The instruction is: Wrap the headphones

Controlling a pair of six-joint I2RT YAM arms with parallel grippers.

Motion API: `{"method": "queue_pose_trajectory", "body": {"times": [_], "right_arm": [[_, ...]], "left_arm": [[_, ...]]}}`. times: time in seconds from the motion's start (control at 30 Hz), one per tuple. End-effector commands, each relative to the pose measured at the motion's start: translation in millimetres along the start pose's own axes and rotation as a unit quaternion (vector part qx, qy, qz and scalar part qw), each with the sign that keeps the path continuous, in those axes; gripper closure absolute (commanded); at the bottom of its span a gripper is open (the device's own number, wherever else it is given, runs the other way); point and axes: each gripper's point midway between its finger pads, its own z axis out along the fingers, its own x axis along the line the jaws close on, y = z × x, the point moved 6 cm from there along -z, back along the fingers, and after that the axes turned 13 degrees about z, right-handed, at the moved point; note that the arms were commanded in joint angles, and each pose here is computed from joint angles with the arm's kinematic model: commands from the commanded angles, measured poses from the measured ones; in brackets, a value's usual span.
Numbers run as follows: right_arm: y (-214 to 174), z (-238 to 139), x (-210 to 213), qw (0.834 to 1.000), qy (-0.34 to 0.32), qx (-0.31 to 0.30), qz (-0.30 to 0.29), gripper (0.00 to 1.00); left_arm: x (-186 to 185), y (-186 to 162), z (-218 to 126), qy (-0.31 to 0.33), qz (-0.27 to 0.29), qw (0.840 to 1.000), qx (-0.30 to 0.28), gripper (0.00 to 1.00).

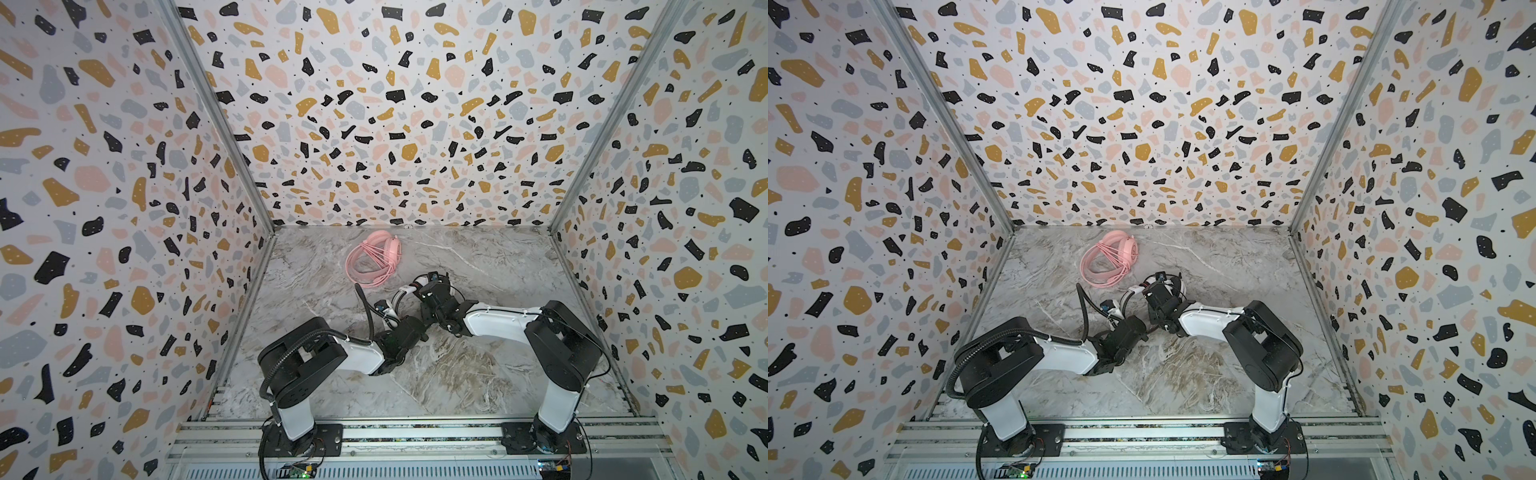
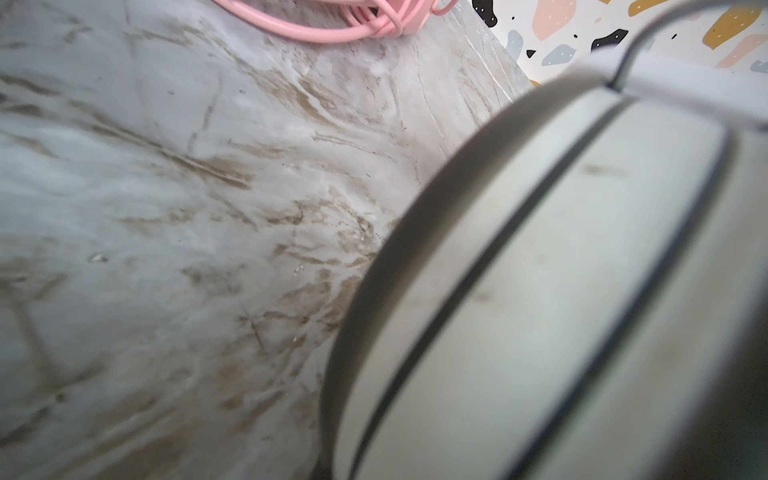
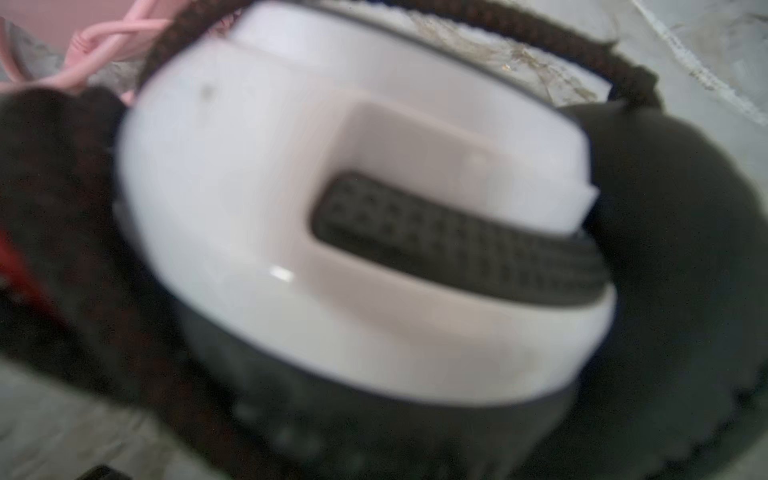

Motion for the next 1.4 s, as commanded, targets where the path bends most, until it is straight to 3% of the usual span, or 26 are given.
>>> {"method": "queue_pose_trajectory", "body": {"times": [0.0,0.13,0.2,0.33,0.47,0.8,1.07,1.2,1.37], "right_arm": [[17,23,-32,0.994,-0.094,-0.056,-0.009,0.99],[19,14,-38,0.993,-0.095,-0.063,-0.008,0.98],[19,7,-33,0.996,-0.060,-0.057,-0.009,0.95],[15,-10,-17,0.999,0.034,-0.029,-0.017,0.81],[8,-26,-15,0.996,0.086,-0.015,-0.013,0.65],[17,-60,-14,0.989,0.148,-0.012,0.005,0.49],[22,-80,-21,0.979,0.202,0.026,0.020,0.46],[22,-93,-25,0.968,0.243,0.059,0.029,0.47],[27,-120,-31,0.950,0.303,0.059,0.046,0.46]], "left_arm": [[-49,-36,-35,-0.171,0.025,0.977,0.125,1.00],[-46,-27,-36,-0.168,0.022,0.978,0.118,1.00],[-40,-20,-33,-0.161,0.017,0.980,0.113,1.00],[-36,-5,-23,-0.153,0.012,0.982,0.107,1.00],[-39,6,-17,-0.146,0.020,0.984,0.100,1.00],[-48,14,-11,-0.148,0.024,0.984,0.099,1.00],[-51,18,-6,-0.142,0.025,0.985,0.098,1.00],[-54,21,0,-0.142,0.022,0.985,0.100,1.00],[-60,24,13,-0.140,0.020,0.984,0.104,1.00]]}}
